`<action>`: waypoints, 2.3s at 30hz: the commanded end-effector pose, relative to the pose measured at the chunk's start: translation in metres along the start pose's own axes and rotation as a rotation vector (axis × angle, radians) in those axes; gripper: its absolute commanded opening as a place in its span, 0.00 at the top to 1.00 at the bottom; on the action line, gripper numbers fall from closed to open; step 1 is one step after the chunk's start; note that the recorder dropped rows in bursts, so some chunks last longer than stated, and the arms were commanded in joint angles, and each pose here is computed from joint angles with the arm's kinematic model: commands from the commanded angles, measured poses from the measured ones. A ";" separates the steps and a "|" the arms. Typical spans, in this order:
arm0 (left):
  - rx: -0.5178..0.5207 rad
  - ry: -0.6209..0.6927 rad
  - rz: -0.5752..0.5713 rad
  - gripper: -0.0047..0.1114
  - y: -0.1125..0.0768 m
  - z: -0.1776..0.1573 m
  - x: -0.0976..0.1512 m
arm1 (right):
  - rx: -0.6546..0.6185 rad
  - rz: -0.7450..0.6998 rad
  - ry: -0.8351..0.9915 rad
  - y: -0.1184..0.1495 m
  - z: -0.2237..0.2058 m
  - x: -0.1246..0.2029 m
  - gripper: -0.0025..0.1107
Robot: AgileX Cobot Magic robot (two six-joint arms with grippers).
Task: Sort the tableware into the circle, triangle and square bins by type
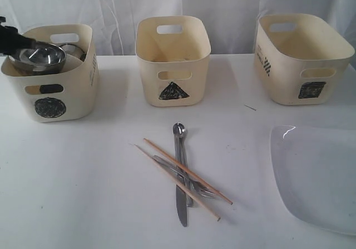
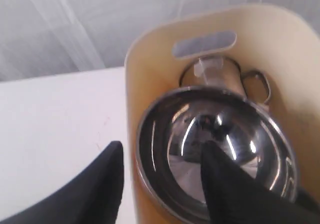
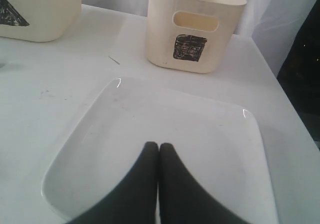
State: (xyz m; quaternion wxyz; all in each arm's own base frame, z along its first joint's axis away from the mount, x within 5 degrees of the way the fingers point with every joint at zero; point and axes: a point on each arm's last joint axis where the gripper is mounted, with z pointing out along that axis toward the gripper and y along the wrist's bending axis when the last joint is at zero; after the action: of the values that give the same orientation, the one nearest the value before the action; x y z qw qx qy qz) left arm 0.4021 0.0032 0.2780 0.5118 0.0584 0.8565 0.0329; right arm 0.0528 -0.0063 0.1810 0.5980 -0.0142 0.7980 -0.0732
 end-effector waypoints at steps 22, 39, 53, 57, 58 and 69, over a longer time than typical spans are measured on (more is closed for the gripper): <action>-0.014 -0.375 -0.123 0.96 -0.008 -0.263 0.026 | 0.003 -0.007 -0.014 0.000 0.000 -0.001 0.98; 0.064 0.089 -0.102 0.96 -0.031 -0.284 0.158 | 0.003 -0.007 -0.014 0.000 0.000 -0.001 0.98; -0.079 -0.074 -0.141 0.96 -0.024 -0.327 0.175 | 0.003 -0.007 -0.014 0.000 0.000 -0.001 0.98; -0.166 -0.078 -0.099 0.96 -0.020 -0.343 0.191 | 0.003 -0.007 -0.014 0.000 0.000 -0.001 0.98; -0.175 -0.089 -0.101 0.96 -0.020 -0.344 0.192 | 0.003 -0.007 -0.014 0.000 0.000 -0.001 0.98; -0.193 -0.200 -0.237 0.96 -0.021 -0.283 0.229 | 0.003 -0.007 -0.014 0.000 0.000 -0.001 0.98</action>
State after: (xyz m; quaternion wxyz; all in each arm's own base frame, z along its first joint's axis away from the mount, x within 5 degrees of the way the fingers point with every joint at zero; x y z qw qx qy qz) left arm 0.0377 0.0149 0.2386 0.6166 -0.0518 0.7812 0.0827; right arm 0.0528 -0.0063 0.1810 0.5980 -0.0142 0.7980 -0.0732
